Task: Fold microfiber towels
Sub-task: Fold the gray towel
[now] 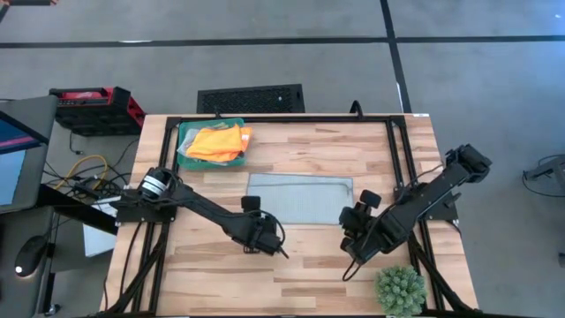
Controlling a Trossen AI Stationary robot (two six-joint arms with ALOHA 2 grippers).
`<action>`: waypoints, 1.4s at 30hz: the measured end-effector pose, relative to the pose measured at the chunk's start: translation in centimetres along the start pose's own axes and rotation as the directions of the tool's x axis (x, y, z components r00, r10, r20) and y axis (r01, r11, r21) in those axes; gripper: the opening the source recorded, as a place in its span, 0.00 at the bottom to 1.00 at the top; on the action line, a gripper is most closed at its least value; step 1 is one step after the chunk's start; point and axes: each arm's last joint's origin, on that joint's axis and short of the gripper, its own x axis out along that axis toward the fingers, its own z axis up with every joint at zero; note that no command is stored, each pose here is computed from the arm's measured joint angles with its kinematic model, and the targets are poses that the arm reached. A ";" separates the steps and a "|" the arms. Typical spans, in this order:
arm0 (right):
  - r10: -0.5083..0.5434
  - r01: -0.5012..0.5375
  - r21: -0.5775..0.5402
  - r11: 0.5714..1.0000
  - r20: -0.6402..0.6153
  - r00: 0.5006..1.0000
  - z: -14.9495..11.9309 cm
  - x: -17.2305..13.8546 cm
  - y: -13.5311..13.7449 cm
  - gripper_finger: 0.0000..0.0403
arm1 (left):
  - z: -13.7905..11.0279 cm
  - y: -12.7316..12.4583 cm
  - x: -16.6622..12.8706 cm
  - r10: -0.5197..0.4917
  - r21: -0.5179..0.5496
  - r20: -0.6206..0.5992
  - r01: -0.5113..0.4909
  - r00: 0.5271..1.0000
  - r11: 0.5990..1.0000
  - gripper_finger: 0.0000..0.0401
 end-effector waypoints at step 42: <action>0.020 -0.022 0.038 0.999 0.063 0.998 -1.4 -3.6 -2.8 0.50 | 4.3 4.2 -1.8 -0.063 0.058 0.088 0.058 0.994 0.997 0.00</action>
